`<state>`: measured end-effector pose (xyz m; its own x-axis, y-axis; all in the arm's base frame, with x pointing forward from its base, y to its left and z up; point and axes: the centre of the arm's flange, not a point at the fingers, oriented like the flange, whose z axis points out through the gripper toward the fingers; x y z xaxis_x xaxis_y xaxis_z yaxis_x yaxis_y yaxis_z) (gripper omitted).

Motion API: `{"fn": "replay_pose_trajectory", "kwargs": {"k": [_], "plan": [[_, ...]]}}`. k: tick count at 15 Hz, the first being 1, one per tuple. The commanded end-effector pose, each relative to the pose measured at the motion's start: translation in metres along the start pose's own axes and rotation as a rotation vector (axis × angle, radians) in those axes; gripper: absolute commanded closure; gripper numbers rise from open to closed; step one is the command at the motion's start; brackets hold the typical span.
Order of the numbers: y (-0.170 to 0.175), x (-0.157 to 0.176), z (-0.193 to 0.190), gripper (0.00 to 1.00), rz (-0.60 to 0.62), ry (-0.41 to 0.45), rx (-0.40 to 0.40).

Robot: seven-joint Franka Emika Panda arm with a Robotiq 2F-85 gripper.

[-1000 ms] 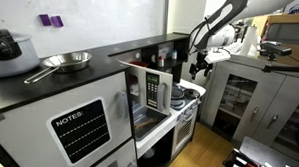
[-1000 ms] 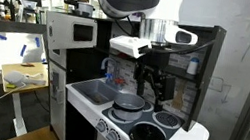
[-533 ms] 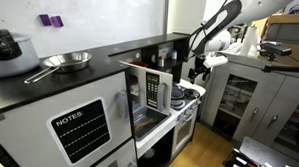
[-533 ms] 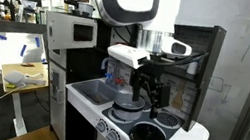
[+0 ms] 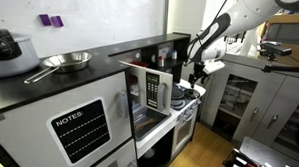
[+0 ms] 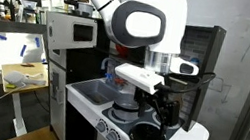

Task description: Cover the grey pot with the black lid on the stove

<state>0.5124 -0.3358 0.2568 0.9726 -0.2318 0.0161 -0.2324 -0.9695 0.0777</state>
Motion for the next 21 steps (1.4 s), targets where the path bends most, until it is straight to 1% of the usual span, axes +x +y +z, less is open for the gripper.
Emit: {"fn": "replay_pose_trajectory", "kwargs": {"k": [1,4,10,19,20,21], "plan": [[0.013,0.015,0.011,0.00,-0.036,0.016,0.010],[0.011,0.021,0.018,0.00,-0.060,0.015,0.015],[-0.005,0.035,0.028,0.00,-0.099,0.009,0.028],[-0.005,0.035,0.048,0.00,-0.104,-0.020,0.039],[-0.005,0.034,0.049,0.25,-0.098,-0.021,0.038],[-0.006,0.034,0.050,0.27,-0.100,-0.022,0.036]]}}
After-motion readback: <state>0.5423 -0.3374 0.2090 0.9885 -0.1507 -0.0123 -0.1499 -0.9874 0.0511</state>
